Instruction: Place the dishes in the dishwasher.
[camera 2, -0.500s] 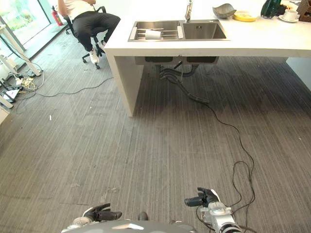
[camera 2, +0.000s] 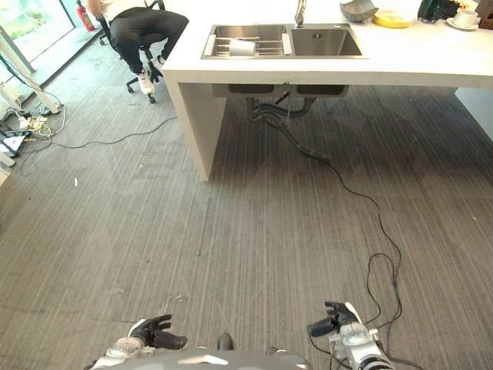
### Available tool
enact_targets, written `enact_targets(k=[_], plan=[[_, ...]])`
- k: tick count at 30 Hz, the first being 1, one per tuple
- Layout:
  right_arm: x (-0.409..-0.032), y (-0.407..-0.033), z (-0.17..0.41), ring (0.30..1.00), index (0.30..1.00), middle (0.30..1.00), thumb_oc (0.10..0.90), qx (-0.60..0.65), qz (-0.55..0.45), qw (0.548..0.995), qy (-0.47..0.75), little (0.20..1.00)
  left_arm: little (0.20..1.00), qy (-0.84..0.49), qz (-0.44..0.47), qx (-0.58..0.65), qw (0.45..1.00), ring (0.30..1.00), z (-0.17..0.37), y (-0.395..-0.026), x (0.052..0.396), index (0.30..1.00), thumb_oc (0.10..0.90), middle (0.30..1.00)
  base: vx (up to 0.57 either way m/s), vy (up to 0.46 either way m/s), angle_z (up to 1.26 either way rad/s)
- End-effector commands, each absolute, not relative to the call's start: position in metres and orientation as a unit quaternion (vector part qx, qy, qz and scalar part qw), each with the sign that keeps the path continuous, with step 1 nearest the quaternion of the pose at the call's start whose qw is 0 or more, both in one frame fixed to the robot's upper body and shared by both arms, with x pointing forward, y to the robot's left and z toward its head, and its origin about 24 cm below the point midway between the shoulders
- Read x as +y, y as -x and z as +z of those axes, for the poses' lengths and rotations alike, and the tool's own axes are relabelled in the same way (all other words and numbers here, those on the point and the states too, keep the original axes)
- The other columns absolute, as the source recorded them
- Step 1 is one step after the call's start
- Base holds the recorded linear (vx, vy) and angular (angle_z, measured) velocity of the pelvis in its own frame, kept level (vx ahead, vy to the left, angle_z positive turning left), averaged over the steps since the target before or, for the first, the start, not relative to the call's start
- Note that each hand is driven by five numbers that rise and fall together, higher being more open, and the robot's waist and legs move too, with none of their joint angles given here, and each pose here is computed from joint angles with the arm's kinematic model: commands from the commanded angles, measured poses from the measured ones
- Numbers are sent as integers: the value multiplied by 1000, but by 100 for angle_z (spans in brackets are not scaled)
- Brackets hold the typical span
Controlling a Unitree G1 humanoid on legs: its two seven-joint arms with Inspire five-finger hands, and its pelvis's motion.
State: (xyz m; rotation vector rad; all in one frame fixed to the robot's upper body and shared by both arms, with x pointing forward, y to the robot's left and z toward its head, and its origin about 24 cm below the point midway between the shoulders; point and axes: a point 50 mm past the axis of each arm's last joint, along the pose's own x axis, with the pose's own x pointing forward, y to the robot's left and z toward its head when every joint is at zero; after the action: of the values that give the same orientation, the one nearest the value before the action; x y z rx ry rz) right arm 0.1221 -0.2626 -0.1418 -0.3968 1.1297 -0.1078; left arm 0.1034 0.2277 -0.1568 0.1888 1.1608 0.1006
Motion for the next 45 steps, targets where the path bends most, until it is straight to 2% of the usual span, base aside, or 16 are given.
enact_targets(k=[1, 11, 17, 33, 45], plan=[[-274, -133, -135, 900, 900, 900, 800, 513, -87, 835, 177, 900, 900, -133, 28, 519, 844, 900, -150, -127, 229, 900, 800, 900, 47, -3, 1], [-265, -114, -148, 900, 900, 900, 800, 556, -98, 814, 138, 900, 900, -121, 15, 590, 798, 900, -165, -92, 221, 900, 800, 900, 14, 0, 1], [-261, -112, -150, 900, 900, 900, 800, 560, -95, 812, 132, 900, 900, -121, 18, 596, 793, 900, -166, -88, 222, 900, 800, 900, 11, -1, 0], [-251, -115, -151, 900, 900, 900, 800, 556, -76, 818, 131, 900, 900, -107, 27, 567, 816, 900, -161, -105, 221, 900, 800, 900, 0, 0, 0], [-244, -134, -145, 900, 900, 900, 800, 524, -75, 840, 120, 900, 900, -99, 31, 531, 841, 900, -154, -126, 217, 900, 800, 900, -1, 10, -1]])
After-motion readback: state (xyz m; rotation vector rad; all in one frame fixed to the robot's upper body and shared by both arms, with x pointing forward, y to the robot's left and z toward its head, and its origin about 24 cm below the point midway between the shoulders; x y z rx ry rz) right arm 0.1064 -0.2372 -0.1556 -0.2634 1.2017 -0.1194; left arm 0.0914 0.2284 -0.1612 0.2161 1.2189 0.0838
